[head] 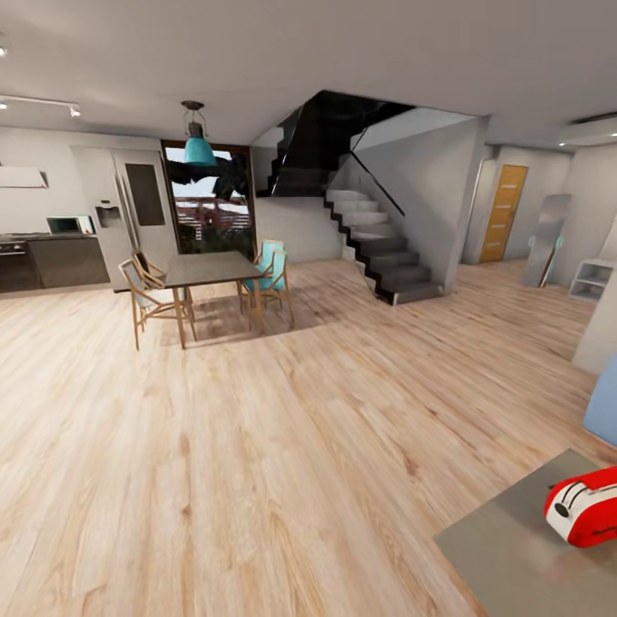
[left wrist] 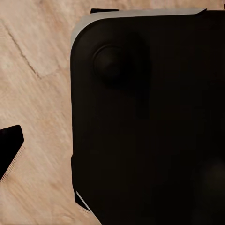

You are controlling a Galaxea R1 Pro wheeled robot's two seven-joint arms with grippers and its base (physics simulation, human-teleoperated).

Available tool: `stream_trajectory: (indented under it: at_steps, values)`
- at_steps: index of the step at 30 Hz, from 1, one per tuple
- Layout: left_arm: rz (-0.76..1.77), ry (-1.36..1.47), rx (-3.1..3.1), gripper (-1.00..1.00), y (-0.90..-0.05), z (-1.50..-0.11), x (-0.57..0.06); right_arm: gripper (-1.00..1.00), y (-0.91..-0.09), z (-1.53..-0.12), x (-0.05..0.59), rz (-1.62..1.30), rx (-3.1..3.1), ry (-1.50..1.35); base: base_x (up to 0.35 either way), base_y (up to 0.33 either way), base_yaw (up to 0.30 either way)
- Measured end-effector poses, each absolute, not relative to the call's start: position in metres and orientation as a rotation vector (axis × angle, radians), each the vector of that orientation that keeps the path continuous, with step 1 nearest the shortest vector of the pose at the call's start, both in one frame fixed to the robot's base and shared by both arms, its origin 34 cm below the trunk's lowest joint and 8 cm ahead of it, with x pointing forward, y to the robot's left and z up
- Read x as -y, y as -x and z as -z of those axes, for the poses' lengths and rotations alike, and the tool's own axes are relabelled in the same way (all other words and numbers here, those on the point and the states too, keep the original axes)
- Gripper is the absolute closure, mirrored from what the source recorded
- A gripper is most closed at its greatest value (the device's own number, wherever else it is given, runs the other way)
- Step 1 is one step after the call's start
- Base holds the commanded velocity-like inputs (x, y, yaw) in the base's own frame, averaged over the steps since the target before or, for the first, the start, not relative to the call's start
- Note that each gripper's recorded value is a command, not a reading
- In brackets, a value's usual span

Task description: Turn on the radio receiver that's on the table in the living room.

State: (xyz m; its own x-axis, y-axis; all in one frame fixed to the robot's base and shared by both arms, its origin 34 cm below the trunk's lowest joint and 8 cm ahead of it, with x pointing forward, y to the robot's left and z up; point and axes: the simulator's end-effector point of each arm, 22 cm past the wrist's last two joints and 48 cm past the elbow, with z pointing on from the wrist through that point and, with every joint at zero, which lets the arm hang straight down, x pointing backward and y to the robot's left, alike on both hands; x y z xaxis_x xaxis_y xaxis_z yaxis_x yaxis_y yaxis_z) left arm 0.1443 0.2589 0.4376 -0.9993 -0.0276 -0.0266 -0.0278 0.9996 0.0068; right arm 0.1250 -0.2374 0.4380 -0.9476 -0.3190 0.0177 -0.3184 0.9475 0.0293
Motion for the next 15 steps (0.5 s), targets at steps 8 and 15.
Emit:
stream_trajectory:
  at_steps: [8,15]
  values:
    - [-0.011,0.044,-3.114,-1.0,-0.1446,-0.4376,-0.2589,-1.0,-0.1249,-0.438,0.2375,0.04,3.078,-0.504,0.322,0.0,0.0]
    - [-0.011,0.043,-3.113,-1.0,-0.1449,-0.4376,-0.2589,-1.0,-0.1249,-0.438,0.2374,0.041,3.078,-0.506,0.322,0.0,0.0]
